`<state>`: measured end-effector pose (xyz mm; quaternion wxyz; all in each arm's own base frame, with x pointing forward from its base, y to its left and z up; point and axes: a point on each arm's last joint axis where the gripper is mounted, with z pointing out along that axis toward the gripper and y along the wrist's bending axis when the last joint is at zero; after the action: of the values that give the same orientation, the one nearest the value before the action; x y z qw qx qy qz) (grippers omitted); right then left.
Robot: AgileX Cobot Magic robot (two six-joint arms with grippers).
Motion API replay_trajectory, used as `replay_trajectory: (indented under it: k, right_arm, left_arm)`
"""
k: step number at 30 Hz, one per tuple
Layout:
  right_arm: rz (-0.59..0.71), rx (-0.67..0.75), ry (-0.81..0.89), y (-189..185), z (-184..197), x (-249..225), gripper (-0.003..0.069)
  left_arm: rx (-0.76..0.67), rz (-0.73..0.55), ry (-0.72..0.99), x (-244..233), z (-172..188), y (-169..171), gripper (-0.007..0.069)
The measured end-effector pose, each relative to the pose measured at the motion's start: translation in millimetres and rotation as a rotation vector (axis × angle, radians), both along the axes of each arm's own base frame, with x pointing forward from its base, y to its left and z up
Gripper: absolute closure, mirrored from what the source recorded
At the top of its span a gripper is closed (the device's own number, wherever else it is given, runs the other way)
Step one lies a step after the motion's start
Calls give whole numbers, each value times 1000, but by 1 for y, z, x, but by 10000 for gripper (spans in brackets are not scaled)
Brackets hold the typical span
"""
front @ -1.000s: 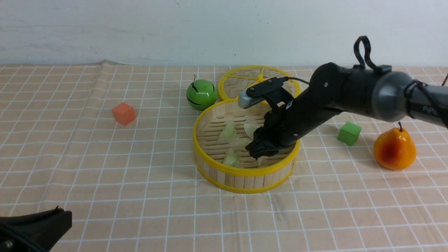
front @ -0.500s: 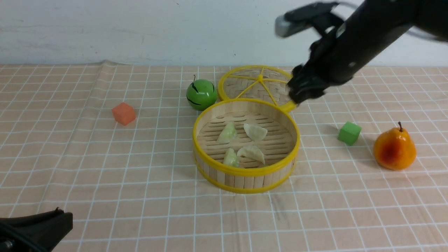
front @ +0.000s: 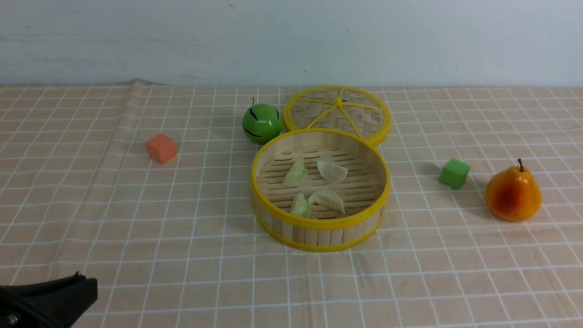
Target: Put the dumplings into the steamer on the table with the brown tablecloth.
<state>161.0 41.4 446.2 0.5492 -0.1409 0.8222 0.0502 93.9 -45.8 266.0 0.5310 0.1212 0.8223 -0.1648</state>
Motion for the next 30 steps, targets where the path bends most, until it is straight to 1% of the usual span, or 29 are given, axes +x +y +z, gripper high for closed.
replay_trajectory:
  k: [3,4,5,6,7,8,9,10,12,13,16,25,28,30]
  right_arm:
    - [-5,19,-60,-7,-53,-25,680]
    - [-7,28,-96,-8,-61,-32,680]
    - [-8,27,-94,-9,-79,-35,680]
    - [-9,37,-138,-11,-88,-41,680]
    - [-11,37,-198,-13,-117,-48,679]
    - [-11,32,-188,-14,-122,-49,679]
    - [-9,28,-231,-15,-139,-52,679]
    - [0,3,-304,-16,-168,-56,678]
    - [9,-3,-374,-16,-186,-60,677]
    - [18,-11,-395,-16,-205,-63,676]
    - [33,-8,-440,-16,-232,-70,675]
    - [43,-34,-398,-16,-242,-72,669]
    - [22,-10,-371,-18,-244,-73,669]
    - [-27,42,-321,-22,-247,-78,666]
  left_arm:
    - [2,0,-1,0,0,0,551]
    - [2,0,-1,0,0,0,551]
    - [2,0,-1,0,0,0,551]
    - [2,0,-1,0,0,0,551]
    - [2,0,-1,0,0,0,551]
    - [2,0,-1,0,0,0,550]
    - [2,0,-1,0,0,0,550]
    - [2,0,-1,0,0,0,548]
    - [2,0,-1,0,0,0,545]
    - [2,0,0,0,0,0,543]
    - [2,0,0,0,0,0,542]
    - [3,0,2,0,-1,0,536]
    - [4,0,3,0,-1,0,533]
    - [5,2,2,0,-1,0,533]
